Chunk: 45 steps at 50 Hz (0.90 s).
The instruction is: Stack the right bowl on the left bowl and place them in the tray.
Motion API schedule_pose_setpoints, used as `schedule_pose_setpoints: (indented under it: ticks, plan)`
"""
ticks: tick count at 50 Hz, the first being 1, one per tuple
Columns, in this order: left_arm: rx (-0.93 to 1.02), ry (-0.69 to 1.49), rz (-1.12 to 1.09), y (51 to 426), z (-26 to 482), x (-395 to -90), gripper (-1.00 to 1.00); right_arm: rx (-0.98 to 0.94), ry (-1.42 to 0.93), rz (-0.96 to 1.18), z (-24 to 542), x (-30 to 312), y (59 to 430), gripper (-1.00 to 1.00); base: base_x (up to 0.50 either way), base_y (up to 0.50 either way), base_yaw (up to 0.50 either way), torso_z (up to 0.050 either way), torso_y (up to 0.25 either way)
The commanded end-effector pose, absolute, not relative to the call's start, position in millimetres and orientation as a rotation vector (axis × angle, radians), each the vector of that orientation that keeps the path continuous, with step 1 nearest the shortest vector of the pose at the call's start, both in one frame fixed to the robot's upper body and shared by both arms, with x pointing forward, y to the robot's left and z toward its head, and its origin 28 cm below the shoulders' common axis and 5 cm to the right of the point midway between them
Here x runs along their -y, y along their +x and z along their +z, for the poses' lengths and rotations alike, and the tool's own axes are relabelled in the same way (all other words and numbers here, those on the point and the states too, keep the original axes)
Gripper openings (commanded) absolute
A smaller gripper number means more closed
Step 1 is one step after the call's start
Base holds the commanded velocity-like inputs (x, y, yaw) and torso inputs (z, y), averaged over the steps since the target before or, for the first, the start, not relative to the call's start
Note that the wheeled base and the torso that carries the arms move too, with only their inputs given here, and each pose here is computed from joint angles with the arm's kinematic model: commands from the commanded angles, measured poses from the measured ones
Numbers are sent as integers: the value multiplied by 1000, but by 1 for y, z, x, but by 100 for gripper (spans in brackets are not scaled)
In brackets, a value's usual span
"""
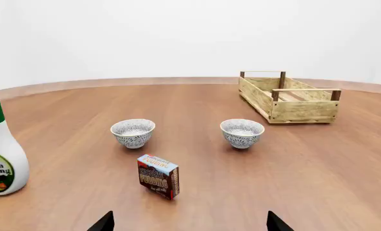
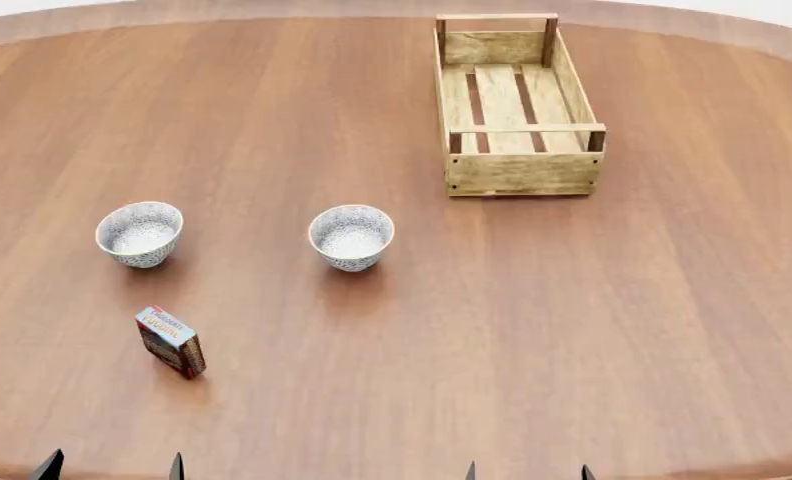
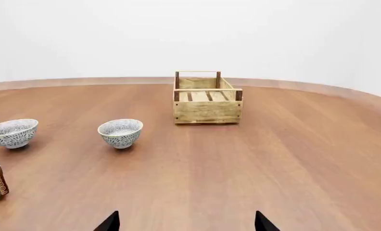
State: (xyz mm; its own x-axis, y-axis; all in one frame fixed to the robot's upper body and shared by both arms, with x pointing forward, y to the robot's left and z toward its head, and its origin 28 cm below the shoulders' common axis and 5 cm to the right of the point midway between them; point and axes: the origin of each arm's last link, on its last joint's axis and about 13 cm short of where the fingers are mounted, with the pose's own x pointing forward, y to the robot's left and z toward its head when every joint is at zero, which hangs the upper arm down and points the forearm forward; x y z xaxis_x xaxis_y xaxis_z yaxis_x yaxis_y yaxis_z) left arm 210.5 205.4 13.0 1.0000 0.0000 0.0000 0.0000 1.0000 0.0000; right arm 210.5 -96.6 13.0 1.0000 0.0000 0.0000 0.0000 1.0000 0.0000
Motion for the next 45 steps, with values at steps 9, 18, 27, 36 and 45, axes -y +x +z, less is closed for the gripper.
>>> schedule_pose_setpoints:
  ticks: [9,18,27,36,45]
  plan:
    - [-9,11,18,211,11,-206,100,-14,8,-8,15,96,211,100,0,0,0,0,0]
    - [-8,17,26,211,11,-207,100,-11,-22,-6,13,94,210,100,0,206,0,0,0]
    - [-2,20,29,211,11,-207,100,-11,-26,6,10,93,209,100,0,500,0,0,0]
    - [-2,20,31,211,11,-207,100,-15,-20,4,11,93,209,100,0,216,0,0,0]
    - [-6,21,32,211,11,-207,100,-21,-29,11,11,92,209,100,0,0,0,0,0]
